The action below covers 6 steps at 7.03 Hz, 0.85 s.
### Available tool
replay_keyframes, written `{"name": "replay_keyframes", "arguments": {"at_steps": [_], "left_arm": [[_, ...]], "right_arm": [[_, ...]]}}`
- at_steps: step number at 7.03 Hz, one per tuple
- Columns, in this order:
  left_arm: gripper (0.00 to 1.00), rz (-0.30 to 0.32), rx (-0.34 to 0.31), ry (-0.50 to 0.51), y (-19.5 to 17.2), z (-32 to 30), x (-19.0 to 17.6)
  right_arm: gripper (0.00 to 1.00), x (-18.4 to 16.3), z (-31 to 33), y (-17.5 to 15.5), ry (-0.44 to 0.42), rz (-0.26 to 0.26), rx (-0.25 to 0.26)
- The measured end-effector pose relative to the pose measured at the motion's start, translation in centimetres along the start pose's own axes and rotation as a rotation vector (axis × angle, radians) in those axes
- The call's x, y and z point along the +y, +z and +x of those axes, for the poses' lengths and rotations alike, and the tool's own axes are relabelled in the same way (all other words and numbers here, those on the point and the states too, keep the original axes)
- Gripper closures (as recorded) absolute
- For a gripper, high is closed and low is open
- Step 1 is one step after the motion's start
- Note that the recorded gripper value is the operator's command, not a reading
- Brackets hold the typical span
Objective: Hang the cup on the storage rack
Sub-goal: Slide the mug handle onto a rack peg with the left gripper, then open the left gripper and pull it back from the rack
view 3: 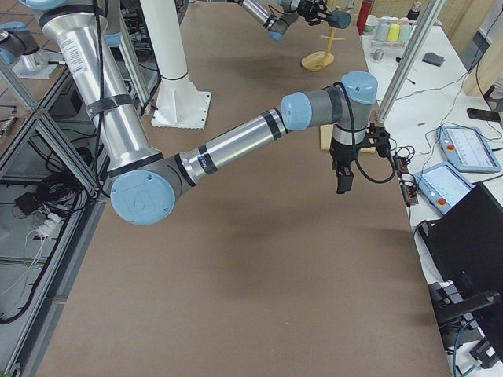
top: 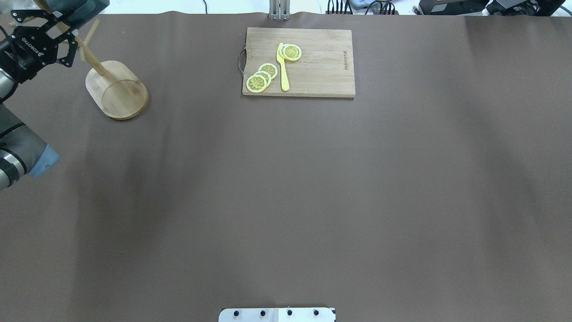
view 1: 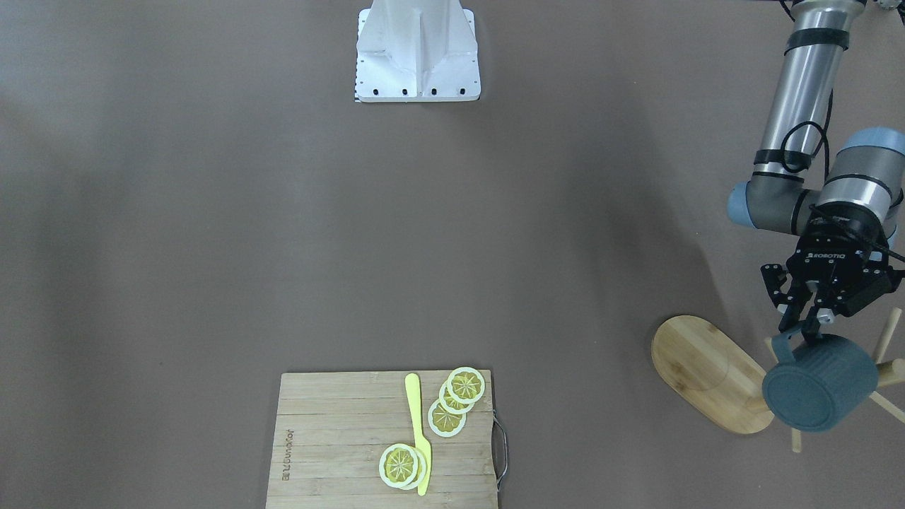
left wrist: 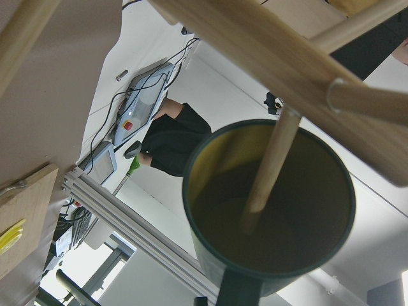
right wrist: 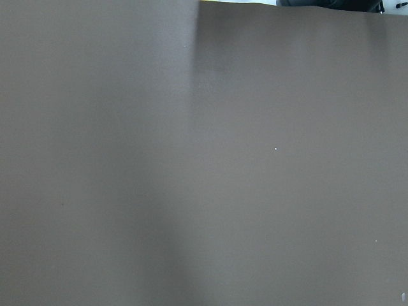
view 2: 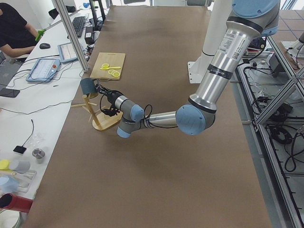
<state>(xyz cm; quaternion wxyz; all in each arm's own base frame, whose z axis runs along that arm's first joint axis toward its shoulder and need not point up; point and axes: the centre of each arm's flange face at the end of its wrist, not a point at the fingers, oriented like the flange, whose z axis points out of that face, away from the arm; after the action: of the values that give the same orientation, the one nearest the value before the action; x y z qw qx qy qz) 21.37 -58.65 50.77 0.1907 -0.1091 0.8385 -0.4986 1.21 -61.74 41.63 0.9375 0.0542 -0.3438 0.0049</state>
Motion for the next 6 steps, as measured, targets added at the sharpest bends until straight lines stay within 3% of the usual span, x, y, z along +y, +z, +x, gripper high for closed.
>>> {"name": "replay_keyframes", "arguments": {"at_steps": [3, 5, 6], "left_arm": [[1.0, 0.014, 0.021, -0.048, -0.12, -0.15, -0.34], [0.34, 0.02, 0.04, -0.057, -0.02, -0.15, -0.37], [0.1, 0.024, 0.047, -0.058, -0.02, -0.19, -0.43]], "right_arm": [[0.0, 0.27, -0.41, 0.07, 0.008, 0.0, -0.002], [0.0, 0.3, -0.48, 0.1, 0.008, -0.001, -0.003], [0.0, 0.28, -0.55, 0.11, 0.008, -0.001, -0.005]]}}
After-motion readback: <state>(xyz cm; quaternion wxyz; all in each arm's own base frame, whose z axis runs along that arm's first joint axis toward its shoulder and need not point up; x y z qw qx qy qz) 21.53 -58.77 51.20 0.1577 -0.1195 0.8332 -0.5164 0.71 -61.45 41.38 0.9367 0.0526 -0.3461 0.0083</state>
